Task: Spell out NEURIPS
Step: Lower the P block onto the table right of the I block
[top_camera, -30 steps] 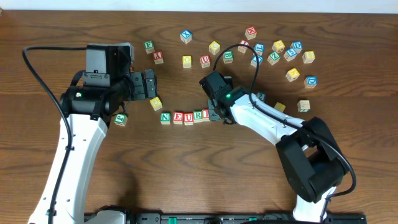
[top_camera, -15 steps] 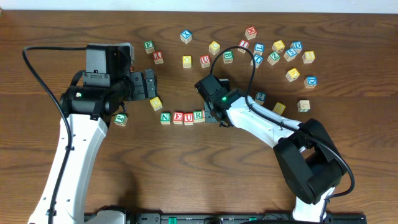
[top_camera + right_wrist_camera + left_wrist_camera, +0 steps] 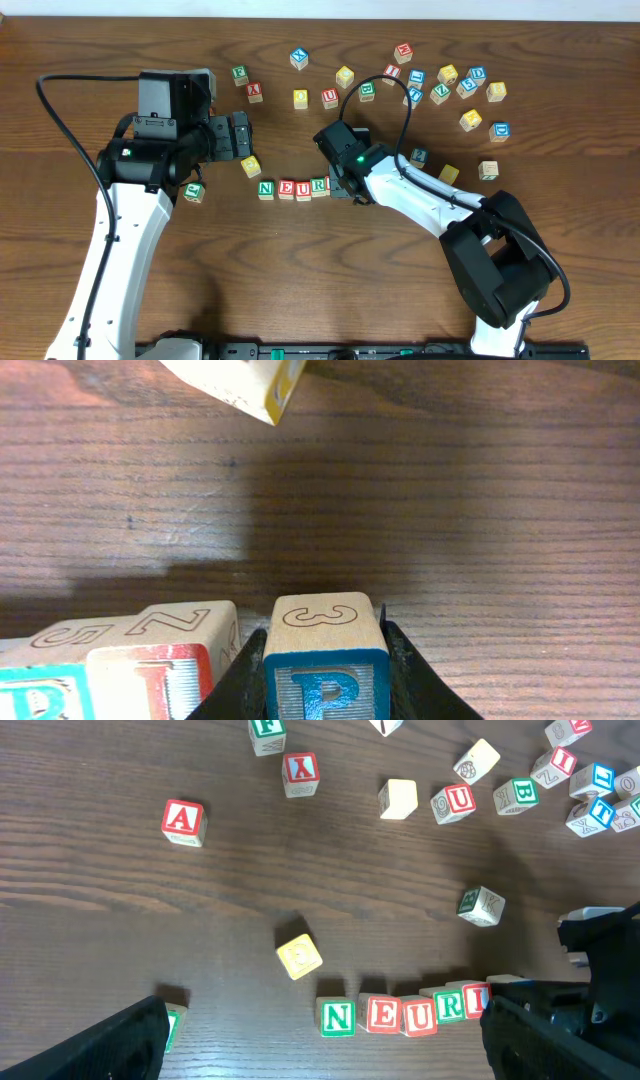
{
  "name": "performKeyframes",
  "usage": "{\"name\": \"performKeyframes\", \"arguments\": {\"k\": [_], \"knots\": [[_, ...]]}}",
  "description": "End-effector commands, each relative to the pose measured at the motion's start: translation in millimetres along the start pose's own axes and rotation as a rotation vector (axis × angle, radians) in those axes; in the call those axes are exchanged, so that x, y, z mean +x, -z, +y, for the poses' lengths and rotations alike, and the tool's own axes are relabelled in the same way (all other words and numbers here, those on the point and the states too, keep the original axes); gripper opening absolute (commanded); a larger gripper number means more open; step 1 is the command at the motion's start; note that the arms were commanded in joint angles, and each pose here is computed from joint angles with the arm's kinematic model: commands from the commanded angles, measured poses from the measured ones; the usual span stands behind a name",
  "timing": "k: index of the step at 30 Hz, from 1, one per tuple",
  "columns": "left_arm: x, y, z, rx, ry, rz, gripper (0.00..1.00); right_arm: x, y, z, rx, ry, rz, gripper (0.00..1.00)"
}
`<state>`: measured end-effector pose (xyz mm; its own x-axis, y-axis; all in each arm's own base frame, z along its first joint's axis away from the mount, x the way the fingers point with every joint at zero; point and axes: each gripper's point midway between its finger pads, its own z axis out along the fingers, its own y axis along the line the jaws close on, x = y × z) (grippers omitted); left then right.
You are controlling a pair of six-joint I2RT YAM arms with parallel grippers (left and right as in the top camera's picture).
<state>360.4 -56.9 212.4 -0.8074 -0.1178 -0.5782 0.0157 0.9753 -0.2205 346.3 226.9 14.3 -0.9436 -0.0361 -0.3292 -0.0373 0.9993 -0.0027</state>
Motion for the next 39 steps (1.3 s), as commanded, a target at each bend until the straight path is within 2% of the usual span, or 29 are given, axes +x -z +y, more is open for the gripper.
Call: {"name": "performKeyframes", "arguments": {"k": [1,34,37,39], "knots": [[-9.2,8.2,-3.4,0.011,-0.009,-0.031,0.98,-1.1,7.7,-0.1,0.004,-0.016,-0.019,0.01],[-9.2,8.2,-3.4,0.011,-0.009,-0.031,0.98,1.0,4.6,-2.5,0.012,-0.03,-0.021,0.02],[-9.2,8.2,-3.3,0.011,-0.009,-0.031,0.98,0.8,4.6,-2.4,0.011,-0.03,-0.022,0.16],[-9.1,8.2,-3.3,0.011,-0.009,-0.03,0.98,0.5,4.6,-2.1,0.01,-0.03,-0.023,0.21]]}}
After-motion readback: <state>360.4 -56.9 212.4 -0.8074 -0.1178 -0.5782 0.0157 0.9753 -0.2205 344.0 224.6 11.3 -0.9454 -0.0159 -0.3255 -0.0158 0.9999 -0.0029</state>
